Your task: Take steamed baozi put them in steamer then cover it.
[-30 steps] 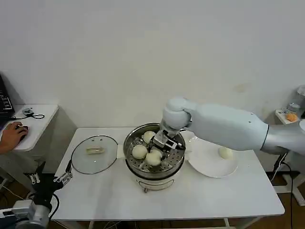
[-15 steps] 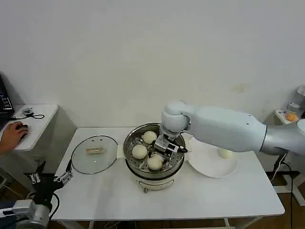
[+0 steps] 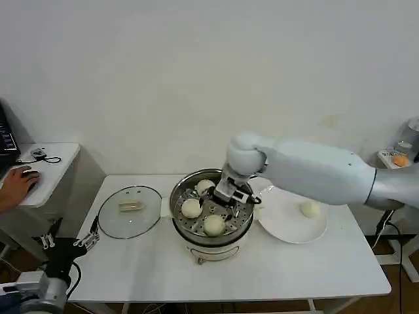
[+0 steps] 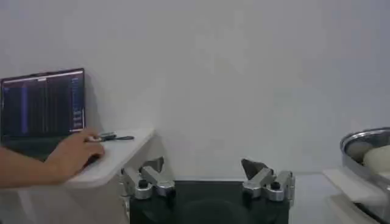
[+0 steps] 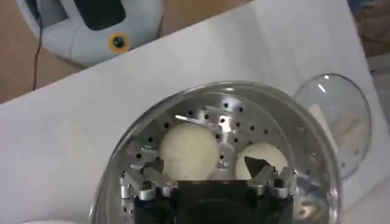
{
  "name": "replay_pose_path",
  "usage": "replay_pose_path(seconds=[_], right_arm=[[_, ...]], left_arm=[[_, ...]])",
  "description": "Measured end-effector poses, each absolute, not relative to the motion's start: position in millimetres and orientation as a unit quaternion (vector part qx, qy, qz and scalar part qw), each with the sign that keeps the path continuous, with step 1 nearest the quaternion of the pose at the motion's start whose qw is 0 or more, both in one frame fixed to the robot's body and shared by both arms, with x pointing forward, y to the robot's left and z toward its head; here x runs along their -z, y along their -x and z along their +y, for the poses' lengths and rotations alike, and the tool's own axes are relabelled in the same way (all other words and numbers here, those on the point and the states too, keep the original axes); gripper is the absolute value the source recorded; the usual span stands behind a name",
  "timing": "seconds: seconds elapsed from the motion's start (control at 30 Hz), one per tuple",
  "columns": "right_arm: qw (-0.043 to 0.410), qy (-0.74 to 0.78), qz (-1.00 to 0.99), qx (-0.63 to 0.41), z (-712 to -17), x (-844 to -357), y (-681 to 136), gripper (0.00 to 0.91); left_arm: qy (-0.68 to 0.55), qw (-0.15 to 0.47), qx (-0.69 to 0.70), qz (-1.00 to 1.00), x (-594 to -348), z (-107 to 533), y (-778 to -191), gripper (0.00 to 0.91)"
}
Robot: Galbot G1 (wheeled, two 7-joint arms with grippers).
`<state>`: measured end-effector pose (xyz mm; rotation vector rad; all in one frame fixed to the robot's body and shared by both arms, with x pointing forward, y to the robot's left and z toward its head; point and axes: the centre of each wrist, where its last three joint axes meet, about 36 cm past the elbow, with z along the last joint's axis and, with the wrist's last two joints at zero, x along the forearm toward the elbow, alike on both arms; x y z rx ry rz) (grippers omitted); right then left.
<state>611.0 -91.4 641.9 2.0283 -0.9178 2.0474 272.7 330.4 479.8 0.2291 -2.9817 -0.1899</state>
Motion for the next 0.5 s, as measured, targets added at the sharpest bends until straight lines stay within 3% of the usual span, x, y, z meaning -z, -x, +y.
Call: replay_pose_path(seconds=[0.2,0.5], right_arm=[[0.092,-0.636,-0.389,-0.660,-131.0,-662.8,-624.8,0.907],[0.197,-0.559,-0.498,-0.633,-231.4,-660.3,-636.9,0.907]], left_arm=[[-0.066,0.072,0.064,-0.993,-479.6,327.5,-275.7,0.907],[-0.051,0.069,0.066,-0.994,-479.9,321.4,-279.8,0.907]])
